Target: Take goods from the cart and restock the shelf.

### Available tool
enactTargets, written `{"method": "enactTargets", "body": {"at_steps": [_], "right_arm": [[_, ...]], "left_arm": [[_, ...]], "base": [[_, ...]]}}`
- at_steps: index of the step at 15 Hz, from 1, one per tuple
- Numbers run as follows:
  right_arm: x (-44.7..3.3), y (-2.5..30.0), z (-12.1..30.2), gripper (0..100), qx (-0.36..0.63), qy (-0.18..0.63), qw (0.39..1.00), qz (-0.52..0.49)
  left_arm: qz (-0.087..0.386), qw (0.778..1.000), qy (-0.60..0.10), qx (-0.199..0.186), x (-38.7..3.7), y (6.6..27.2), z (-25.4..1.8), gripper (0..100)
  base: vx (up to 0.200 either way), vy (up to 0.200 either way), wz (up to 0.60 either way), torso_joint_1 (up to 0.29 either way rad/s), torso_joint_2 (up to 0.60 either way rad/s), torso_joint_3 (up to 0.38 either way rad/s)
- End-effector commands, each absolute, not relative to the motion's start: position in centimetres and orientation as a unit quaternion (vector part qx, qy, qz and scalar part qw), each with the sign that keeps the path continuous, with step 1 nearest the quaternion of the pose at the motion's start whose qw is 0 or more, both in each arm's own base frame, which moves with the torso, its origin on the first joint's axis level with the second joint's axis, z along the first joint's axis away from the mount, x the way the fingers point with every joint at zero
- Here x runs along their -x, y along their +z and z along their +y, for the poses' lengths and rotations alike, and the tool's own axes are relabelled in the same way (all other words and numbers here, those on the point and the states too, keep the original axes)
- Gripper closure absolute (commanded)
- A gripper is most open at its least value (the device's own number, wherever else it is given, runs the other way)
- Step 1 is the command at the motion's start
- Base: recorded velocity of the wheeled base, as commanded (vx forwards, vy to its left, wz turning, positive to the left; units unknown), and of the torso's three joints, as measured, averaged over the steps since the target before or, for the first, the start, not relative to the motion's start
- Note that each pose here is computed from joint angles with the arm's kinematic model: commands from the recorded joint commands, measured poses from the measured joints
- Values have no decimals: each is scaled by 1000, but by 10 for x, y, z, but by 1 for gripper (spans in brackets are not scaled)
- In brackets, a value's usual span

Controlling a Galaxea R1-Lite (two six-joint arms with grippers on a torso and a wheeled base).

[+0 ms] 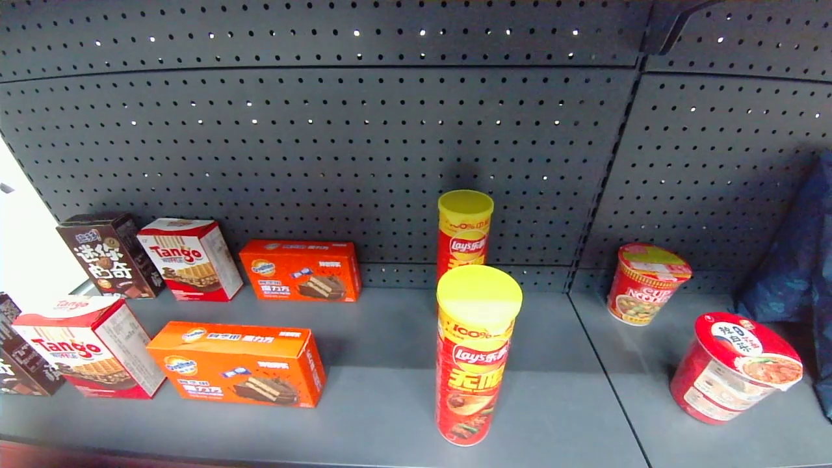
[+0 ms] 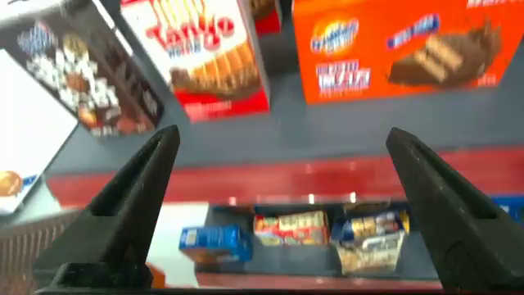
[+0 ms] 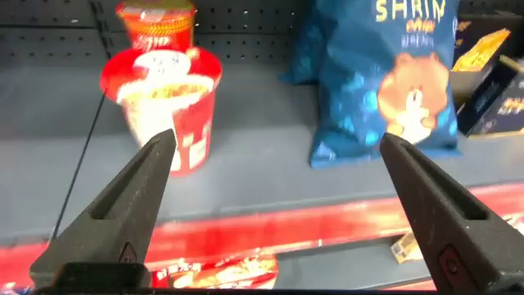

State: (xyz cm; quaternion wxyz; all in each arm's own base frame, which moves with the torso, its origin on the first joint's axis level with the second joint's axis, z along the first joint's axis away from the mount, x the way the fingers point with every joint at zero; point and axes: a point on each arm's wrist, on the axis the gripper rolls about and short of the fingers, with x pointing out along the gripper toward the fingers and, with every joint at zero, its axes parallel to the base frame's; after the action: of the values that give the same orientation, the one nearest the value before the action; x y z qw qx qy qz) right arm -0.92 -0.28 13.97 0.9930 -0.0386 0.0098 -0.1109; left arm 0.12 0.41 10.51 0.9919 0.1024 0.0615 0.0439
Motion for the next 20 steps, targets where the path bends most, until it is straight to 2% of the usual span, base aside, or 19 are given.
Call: {"method": "enactTargets", "body": {"at_steps": [1,4,5,7,8,12,14,20], "right_arm": [[25,118,0,0,35,-86,995,-33],[20,101,1,0,19,-45,999,-11],[18,95,0,0,19,-56,998,-10],[16,87,0,0,18,-64,998,-2],[16,85,0,0,21,-63,998,8],[16,85,0,0,23,-67,997,10],[16,85,0,0,24,-67,997,10],[16,85,1,0,24,-44,999,10]], "left_arm": [[28,994,54,-91,18,88,6,0],[33,994,53,-90,16,84,6,0],[32,995,51,-84,16,84,5,0],[31,998,41,-36,16,84,5,0],[30,999,27,-25,16,84,4,0],[32,999,12,-20,16,83,4,0],[31,999,12,-20,16,84,4,0],[32,999,13,-7,16,83,4,0]], "base": [[0,0,0,0,0,0],[0,0,0,0,0,0],[0,0,0,0,0,0],[0,0,0,0,0,0],[0,0,0,0,0,0],[0,0,0,0,0,0],[0,0,-600,2,0,2],[0,0,0,0,0,0]]}}
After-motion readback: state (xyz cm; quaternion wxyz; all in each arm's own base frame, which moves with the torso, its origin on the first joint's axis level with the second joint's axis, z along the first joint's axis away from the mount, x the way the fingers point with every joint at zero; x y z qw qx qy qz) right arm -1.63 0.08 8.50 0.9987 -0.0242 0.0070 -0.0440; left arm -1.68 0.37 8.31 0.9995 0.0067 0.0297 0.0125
